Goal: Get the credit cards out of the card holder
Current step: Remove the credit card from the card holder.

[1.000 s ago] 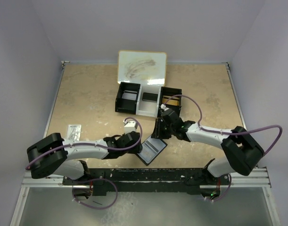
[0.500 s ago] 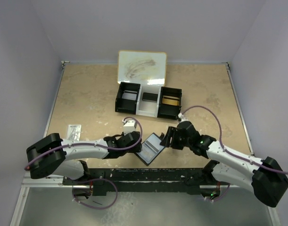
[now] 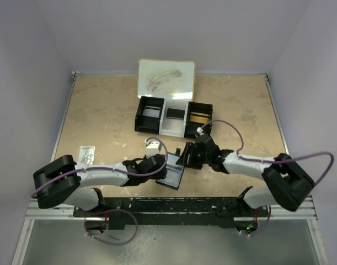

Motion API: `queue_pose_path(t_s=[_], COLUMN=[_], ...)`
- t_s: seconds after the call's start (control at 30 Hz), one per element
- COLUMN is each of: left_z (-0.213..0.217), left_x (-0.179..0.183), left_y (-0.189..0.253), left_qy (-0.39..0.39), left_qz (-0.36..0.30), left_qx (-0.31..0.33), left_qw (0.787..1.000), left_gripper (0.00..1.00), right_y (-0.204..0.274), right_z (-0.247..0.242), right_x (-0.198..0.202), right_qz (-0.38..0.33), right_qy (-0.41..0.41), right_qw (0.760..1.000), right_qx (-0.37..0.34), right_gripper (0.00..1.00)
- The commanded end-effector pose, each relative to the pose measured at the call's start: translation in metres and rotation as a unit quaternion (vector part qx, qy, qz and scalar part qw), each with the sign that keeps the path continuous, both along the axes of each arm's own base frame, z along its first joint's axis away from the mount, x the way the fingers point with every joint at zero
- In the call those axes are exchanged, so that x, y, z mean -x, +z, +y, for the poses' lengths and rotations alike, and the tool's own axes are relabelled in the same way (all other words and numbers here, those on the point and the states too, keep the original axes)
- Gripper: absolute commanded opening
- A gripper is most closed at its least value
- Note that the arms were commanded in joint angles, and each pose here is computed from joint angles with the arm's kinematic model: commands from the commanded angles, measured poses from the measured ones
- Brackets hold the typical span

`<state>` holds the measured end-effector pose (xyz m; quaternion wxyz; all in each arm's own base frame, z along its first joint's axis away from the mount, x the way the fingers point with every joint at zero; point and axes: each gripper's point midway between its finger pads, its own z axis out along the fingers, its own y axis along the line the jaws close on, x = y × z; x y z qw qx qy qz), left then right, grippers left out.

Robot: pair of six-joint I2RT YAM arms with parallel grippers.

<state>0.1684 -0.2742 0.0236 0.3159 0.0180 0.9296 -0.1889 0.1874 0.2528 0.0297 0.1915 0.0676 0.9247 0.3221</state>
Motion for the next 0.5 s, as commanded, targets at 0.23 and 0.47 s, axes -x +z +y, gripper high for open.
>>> queue_pose_path(t_s=[0.23,0.47], left_z=[-0.036,-0.009], left_x=[0.042,0.023], left_y=[0.019,0.039], left_qy=[-0.045,0.012], left_qz=[0.019,-0.047], left_qx=[0.106,0.043], left_qw=[0.993,0.998], left_gripper=[0.38,0.38], right_y=[0.021,0.046], right_z=[0.046,0.011], right_x=[-0.042,-0.044], right_qz=[-0.062,-0.097], right_qy=[0.105,0.027], right_qw=[0.992,0.994], right_qx=[0.017,0.043], right_gripper=[0.55,0.56])
